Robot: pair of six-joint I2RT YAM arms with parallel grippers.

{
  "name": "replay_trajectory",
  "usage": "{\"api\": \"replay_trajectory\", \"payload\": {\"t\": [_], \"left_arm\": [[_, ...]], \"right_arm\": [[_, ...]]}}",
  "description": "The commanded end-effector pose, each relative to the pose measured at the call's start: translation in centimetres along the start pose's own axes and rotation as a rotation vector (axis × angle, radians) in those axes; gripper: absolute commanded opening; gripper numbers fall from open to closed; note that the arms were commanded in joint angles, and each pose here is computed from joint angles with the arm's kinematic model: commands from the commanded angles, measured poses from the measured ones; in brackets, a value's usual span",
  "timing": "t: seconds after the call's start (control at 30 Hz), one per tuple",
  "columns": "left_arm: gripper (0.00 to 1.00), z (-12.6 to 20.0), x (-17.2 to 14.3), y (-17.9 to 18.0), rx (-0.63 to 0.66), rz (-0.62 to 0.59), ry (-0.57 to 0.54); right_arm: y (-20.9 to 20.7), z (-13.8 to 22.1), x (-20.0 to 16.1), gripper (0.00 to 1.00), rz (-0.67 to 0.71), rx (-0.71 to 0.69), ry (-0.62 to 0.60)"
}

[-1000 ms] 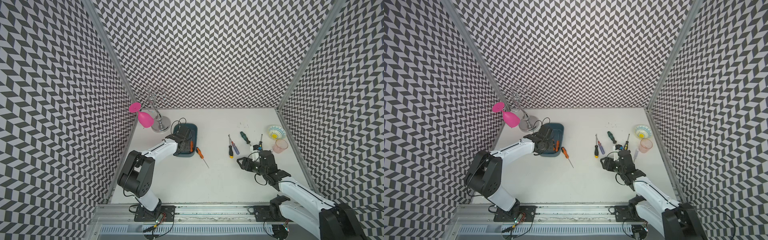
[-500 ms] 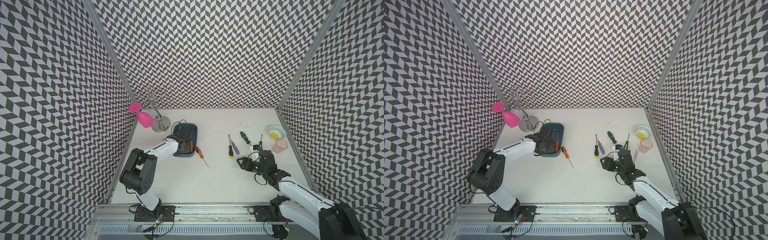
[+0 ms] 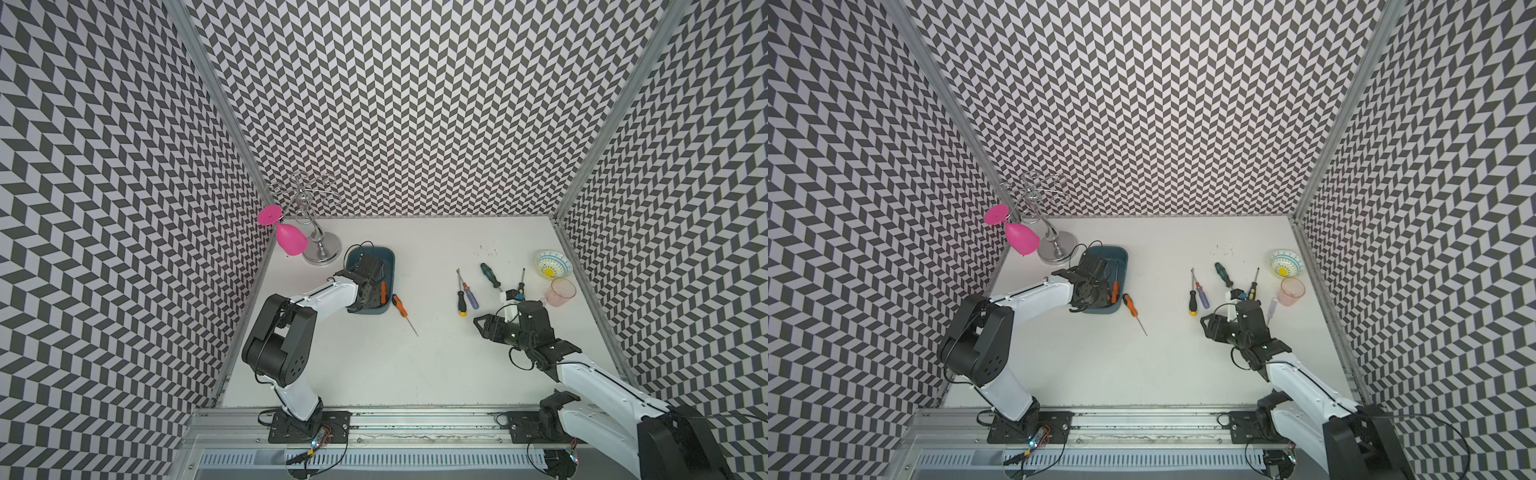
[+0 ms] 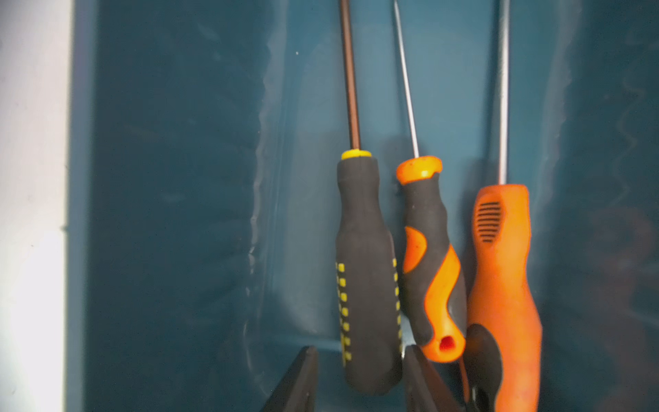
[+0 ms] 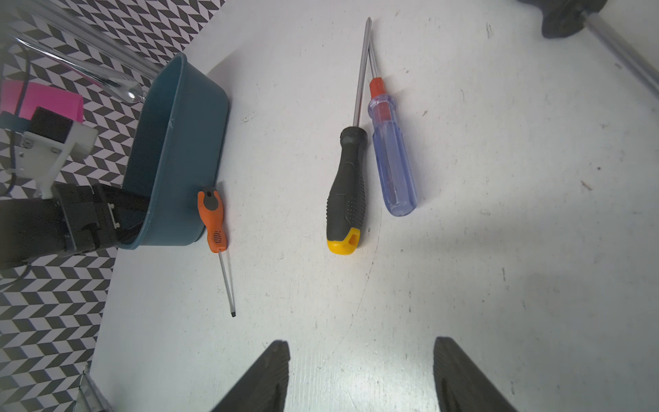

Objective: Put the screwdriver on the desktop into the storage box
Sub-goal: Place the screwdriver in the storage box, then pick up the screwdriver from the center of the board.

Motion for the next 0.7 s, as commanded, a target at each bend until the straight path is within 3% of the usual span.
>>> {"api": "replay_trajectory", "payload": {"t": [0.0,0.4,0.67], "left_arm": [[0.46,1.1,1.2,-0.2,0.0,0.004,-0.038],[0.47,5.2,2.4,-0.4,-0.084,0.024,-0.134],[0.48,6.1,2.2,-0.8,-0.131,0.024,-0.152]], "right_arm": [[0.0,-0.1,0.4,0.67,0.001,0.008,-0.025],[-0.2,-0.2,0.4,0.67,0.0,-0.006,-0.019],[-0.3,-0.2,0.4,0.67,0.0,-0.015,-0.02]]}}
Point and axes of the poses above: each gripper's point midway between its finger pads, its own z axis back along the fingers, its own y axis along the line the jaws close on, x = y × z, the point moved 4 cm from there along z, back along the fingers, and after that the axes turned 7 degrees about z, right-handed, at the moved point
